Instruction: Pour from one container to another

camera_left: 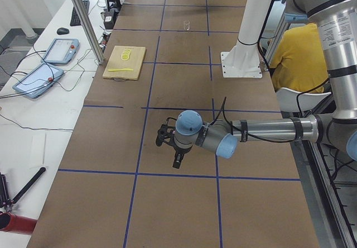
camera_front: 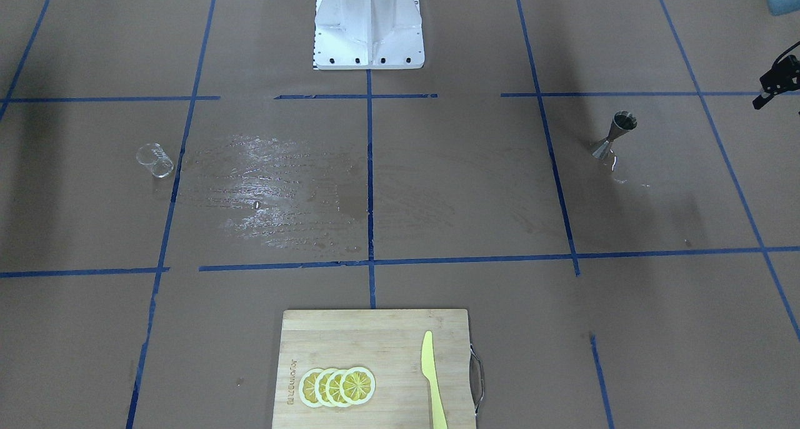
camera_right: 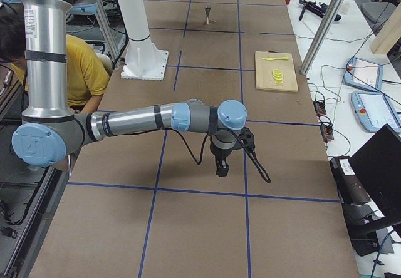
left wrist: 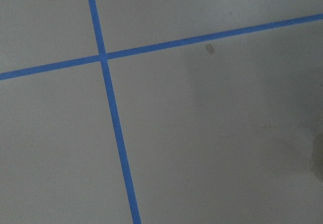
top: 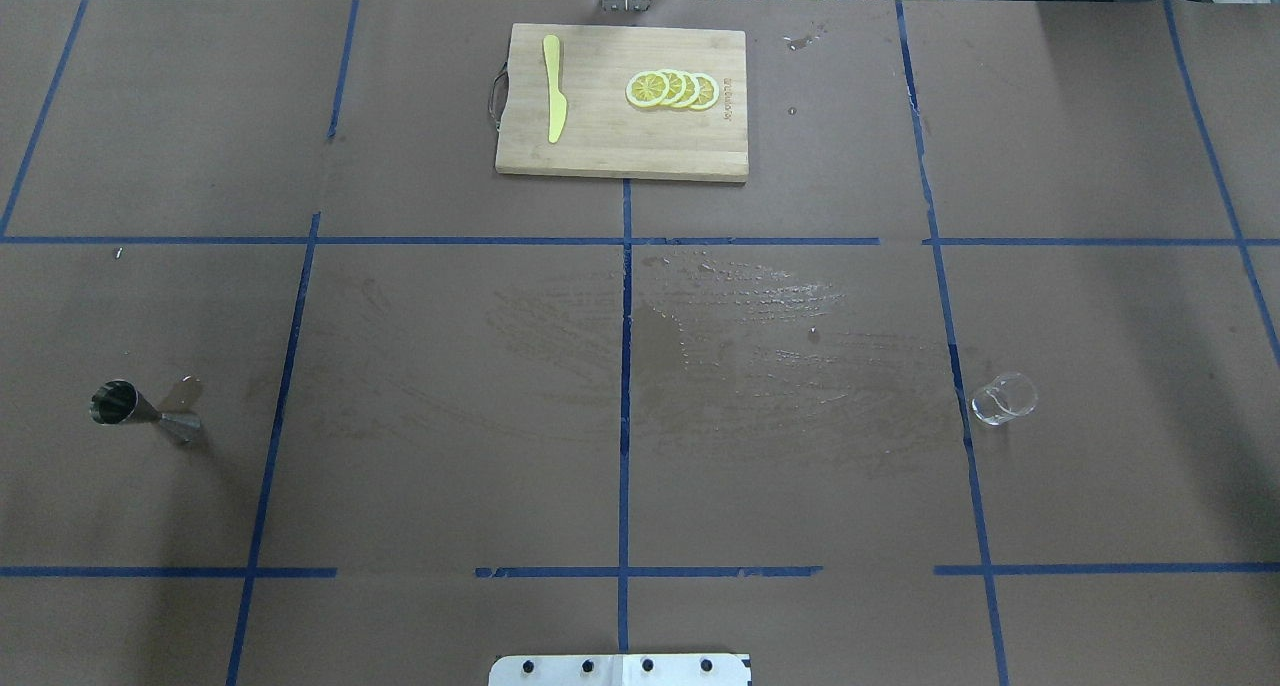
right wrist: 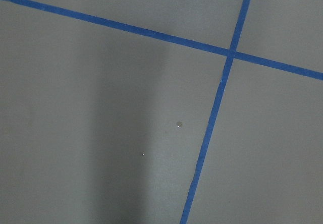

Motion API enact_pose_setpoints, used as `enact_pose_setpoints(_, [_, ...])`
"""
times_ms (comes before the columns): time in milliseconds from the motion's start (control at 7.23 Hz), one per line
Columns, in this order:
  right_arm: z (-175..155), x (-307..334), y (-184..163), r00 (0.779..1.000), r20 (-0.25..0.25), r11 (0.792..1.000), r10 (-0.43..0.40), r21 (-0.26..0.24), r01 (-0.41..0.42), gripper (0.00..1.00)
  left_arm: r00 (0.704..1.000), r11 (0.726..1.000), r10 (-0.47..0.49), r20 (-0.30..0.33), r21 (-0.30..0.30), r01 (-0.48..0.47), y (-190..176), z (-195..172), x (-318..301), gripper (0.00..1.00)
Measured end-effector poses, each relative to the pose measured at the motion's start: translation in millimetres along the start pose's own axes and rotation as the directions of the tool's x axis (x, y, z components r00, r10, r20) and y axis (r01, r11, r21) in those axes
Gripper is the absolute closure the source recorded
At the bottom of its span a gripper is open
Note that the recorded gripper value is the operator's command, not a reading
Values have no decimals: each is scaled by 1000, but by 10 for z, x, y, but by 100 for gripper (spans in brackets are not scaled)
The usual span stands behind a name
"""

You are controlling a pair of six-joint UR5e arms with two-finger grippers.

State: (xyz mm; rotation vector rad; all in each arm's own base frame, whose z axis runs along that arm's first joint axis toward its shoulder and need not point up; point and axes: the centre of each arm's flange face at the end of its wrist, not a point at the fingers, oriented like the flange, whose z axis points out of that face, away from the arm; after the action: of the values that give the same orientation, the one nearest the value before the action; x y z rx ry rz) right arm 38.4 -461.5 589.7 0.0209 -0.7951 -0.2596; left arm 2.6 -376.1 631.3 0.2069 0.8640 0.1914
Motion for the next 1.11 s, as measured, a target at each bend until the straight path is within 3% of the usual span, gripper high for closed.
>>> enact_pose_setpoints(553, [42,41,47,1000,-14,1000,10,-10,-10,0,999,994,29,43,-106,-25,95,-1,-194,0])
enact_pose_setpoints(830, [86,70,111,1000,-12,1000,13,-12,-14,0,996,995,-10,84,-99,18,5,-132,-333,0])
enact_pose_setpoints(1106, [161,115,230,1000,-15,1000,-7,8,7,0,993,993,-53,108,-99,64,-348,-304,-421,0])
